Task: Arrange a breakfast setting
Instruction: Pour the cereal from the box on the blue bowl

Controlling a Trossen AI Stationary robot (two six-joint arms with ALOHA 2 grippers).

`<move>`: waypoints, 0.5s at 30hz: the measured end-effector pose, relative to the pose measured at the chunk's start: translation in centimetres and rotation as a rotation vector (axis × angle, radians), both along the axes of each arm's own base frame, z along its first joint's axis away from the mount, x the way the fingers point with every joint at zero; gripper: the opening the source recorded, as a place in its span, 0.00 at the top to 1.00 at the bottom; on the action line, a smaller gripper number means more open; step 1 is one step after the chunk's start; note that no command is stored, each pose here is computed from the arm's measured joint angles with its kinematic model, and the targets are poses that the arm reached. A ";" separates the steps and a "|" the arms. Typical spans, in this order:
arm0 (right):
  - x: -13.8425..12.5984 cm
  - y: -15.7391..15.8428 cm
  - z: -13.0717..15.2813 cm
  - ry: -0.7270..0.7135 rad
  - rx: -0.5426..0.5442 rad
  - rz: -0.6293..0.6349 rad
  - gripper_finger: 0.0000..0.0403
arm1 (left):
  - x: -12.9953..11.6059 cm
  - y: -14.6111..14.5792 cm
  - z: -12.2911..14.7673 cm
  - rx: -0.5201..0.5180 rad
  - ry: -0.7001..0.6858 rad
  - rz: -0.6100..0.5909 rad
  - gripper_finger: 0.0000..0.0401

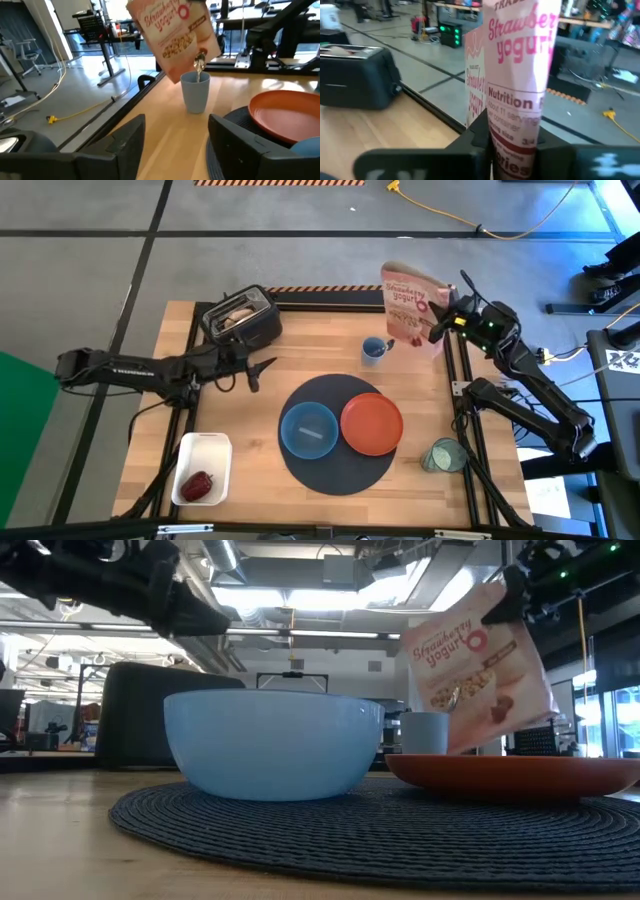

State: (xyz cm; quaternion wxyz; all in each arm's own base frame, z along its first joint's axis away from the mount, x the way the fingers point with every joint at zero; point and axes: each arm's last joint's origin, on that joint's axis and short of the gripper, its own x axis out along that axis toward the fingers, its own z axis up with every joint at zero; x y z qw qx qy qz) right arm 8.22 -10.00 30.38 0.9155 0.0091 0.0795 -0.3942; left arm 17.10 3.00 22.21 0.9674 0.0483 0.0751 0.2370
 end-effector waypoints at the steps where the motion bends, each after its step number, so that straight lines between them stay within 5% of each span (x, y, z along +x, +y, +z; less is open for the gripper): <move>1: 0.0 0.0 0.2 -0.002 -0.003 0.012 0.95 | 0.2 0.1 0.0 -0.001 0.009 0.004 0.44; 7: 0.0 0.5 2.3 -0.055 -0.093 0.111 0.99 | 1.7 0.8 0.4 -0.003 0.025 0.022 0.33; 15: 0.2 1.7 5.3 -0.261 -0.239 0.447 1.00 | 4.3 2.4 3.0 0.035 0.002 -0.107 0.25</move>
